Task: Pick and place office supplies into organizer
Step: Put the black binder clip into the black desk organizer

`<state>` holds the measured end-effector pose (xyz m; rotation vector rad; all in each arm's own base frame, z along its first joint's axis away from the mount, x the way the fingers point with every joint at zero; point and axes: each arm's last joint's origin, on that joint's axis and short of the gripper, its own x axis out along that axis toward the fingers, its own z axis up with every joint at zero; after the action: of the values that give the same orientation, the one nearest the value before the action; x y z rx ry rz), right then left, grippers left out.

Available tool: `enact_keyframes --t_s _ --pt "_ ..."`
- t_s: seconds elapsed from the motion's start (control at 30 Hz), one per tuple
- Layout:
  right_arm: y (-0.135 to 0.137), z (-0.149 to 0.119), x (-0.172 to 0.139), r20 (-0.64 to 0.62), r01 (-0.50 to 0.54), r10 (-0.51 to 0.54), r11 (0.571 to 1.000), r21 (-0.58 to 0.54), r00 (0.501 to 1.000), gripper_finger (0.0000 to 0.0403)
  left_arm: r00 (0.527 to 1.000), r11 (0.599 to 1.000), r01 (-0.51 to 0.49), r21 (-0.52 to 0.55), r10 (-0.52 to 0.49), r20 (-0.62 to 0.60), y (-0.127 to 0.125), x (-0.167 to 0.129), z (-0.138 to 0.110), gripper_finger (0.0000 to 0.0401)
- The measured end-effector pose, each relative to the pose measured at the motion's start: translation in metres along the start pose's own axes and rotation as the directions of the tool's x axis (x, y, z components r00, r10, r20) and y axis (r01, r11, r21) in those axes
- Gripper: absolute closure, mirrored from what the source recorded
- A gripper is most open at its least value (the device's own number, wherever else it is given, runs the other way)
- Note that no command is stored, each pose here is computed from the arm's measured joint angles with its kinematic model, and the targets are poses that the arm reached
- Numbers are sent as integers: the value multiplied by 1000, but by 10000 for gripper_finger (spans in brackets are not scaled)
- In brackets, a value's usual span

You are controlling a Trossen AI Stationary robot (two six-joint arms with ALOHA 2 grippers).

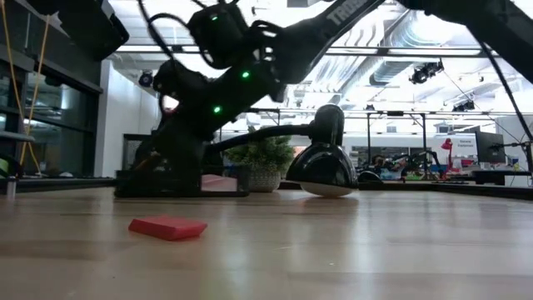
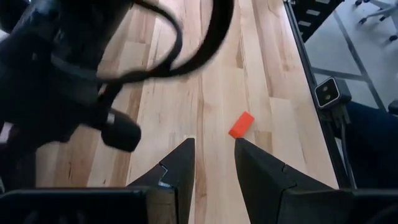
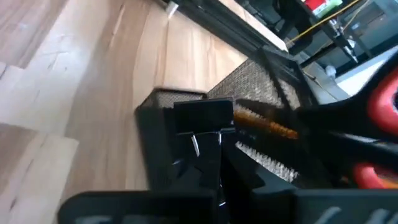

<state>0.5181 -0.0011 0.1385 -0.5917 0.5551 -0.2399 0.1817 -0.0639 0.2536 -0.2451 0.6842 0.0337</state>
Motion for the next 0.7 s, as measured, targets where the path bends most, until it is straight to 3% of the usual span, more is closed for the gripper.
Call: enact_keyframes --t_s 0.23,0.53,0.7 --pt "3 3 12 -57 -11 8 999 -39 998 403 1000 1000 -1 1 1 -2 0 0 0 300" --pt "4 4 12 -71 18 -18 1000 -8 997 403 1000 1000 -14 9 14 5 0 0 0 300" --pt "10 8 9 -60 33 -37 997 -72 997 403 1000 1000 -15 9 15 6 0 0 0 300"
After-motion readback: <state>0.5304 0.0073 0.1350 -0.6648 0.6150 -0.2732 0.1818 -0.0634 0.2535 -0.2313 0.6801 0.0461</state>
